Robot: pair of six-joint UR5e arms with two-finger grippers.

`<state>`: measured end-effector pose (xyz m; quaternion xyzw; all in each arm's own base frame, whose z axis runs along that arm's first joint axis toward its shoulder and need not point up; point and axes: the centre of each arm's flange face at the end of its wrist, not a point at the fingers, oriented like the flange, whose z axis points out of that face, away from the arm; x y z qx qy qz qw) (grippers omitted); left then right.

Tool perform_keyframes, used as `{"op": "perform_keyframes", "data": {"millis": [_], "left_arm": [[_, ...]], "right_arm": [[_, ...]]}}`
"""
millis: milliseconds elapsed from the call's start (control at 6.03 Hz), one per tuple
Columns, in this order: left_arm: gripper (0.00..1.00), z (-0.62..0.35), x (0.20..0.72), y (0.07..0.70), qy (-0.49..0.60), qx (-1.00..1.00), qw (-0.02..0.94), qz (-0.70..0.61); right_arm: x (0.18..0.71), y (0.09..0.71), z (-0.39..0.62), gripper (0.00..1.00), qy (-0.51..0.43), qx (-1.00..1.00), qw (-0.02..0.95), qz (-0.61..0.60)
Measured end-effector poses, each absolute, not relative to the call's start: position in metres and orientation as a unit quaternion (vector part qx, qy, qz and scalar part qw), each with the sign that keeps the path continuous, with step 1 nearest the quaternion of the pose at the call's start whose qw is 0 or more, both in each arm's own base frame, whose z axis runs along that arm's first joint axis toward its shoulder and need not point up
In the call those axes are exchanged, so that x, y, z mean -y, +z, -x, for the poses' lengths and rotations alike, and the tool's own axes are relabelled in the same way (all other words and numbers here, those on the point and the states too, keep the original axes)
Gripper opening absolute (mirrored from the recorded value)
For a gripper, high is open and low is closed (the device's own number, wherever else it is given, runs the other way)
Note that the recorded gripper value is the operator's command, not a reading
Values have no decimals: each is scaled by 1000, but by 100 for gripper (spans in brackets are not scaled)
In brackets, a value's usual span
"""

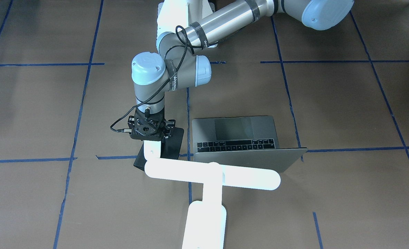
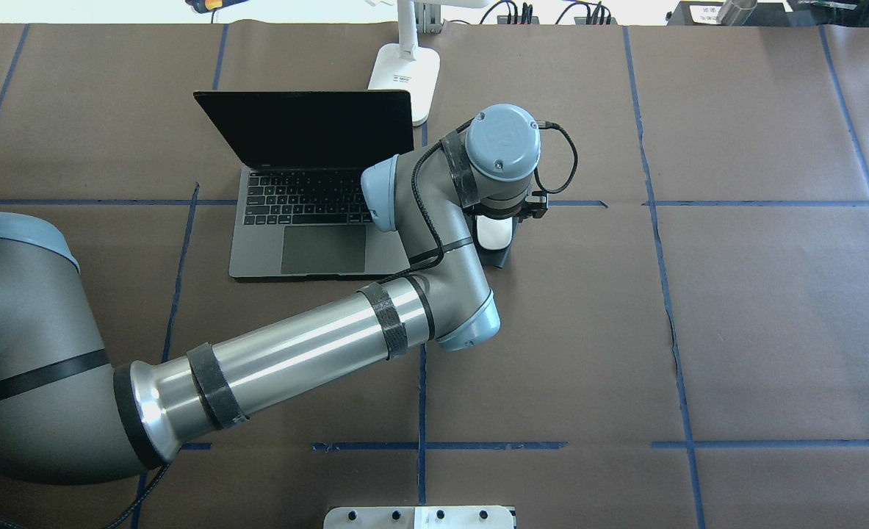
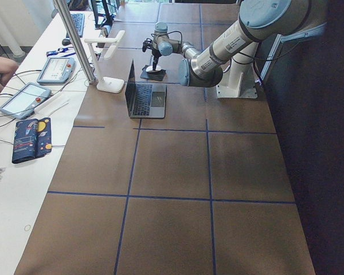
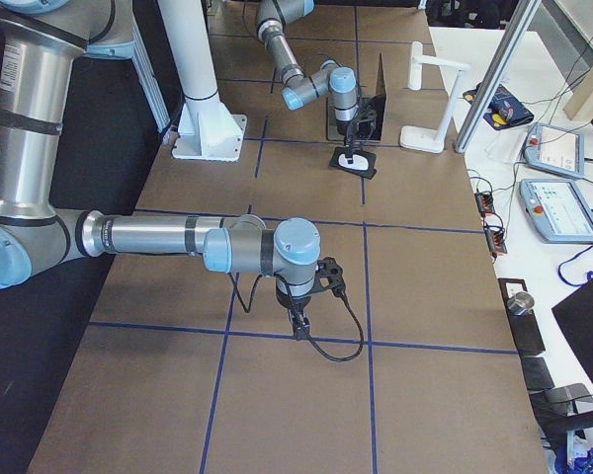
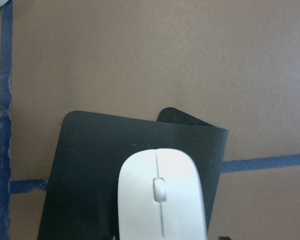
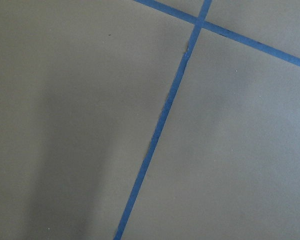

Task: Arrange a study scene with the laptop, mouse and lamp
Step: 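Carry the white mouse with the left gripper onto the mouse pad, then release the mouse and withdraw the left arm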

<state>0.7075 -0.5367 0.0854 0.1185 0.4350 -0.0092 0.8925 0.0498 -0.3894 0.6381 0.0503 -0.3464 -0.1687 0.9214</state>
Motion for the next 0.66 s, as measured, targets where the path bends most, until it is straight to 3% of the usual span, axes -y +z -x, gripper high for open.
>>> {"op": "perform_keyframes", "data": {"millis": [331,663], "left_arm": [[100,-685,543,74,-2,-460,884,-87],[100,-632,511,102,-4,-461,886,-53]], "right_arm": [[389,639,-49,98,-160,349,922,-47],[388,639,-49,100,-121,352,928,-30]]}}
